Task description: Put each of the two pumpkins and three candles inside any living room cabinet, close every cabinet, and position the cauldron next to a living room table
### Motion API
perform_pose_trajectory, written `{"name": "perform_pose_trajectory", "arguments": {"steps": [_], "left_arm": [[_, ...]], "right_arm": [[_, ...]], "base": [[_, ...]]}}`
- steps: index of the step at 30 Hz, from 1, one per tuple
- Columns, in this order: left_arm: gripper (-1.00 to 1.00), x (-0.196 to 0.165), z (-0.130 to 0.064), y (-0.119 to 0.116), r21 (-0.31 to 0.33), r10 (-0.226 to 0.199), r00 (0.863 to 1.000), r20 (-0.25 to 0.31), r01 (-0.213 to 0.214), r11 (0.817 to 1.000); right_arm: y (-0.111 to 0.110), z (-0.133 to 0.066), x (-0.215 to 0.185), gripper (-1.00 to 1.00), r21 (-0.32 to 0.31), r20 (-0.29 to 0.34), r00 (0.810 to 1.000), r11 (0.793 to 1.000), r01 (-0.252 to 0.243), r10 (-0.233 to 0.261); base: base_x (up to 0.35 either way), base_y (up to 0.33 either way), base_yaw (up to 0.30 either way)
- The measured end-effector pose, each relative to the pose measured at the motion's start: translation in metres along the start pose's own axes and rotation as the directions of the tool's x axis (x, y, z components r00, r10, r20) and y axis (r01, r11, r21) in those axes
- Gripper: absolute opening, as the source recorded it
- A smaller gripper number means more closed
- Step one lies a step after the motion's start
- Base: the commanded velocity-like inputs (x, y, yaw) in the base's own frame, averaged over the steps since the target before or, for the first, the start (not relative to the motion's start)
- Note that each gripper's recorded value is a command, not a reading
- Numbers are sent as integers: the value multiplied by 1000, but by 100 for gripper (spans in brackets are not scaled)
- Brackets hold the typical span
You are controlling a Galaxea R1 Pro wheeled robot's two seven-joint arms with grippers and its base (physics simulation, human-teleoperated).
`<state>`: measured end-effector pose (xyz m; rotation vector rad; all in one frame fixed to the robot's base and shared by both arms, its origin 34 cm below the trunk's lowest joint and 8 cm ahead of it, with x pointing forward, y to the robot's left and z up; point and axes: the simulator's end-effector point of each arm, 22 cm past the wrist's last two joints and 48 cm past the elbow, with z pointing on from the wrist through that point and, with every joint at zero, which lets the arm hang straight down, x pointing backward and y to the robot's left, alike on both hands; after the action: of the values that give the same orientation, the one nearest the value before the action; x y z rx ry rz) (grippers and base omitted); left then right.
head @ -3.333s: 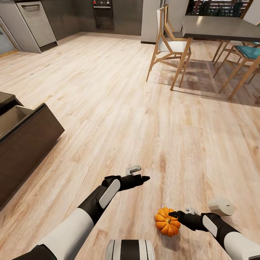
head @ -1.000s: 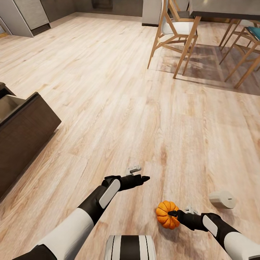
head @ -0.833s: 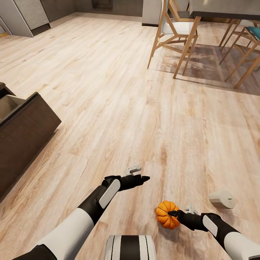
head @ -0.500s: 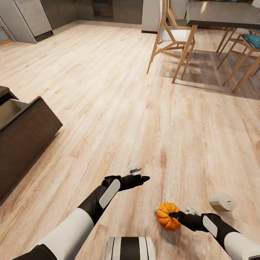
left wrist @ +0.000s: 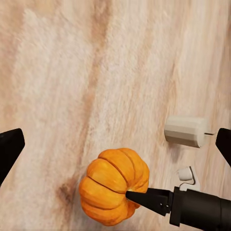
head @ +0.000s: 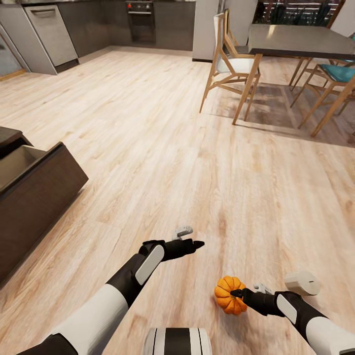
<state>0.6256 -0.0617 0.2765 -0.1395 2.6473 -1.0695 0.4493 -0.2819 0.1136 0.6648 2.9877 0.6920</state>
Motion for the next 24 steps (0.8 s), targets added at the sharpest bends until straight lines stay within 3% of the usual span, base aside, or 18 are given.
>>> {"name": "perform_pose_trajectory", "arguments": {"steps": [10,24], "left_arm": [[100,-13,-14,-15,2,29,999,28,-29,1000],[100,7,-26,8,-81,16,1000,-18,-18,997]], "right_arm": [[14,-14,-13,-100,-18,35,999,1000,19,-18],[37,-40,-35,-100,-45,98,994,998,47,-43]], "base": [[0,0,33],[0,0,163]]}}
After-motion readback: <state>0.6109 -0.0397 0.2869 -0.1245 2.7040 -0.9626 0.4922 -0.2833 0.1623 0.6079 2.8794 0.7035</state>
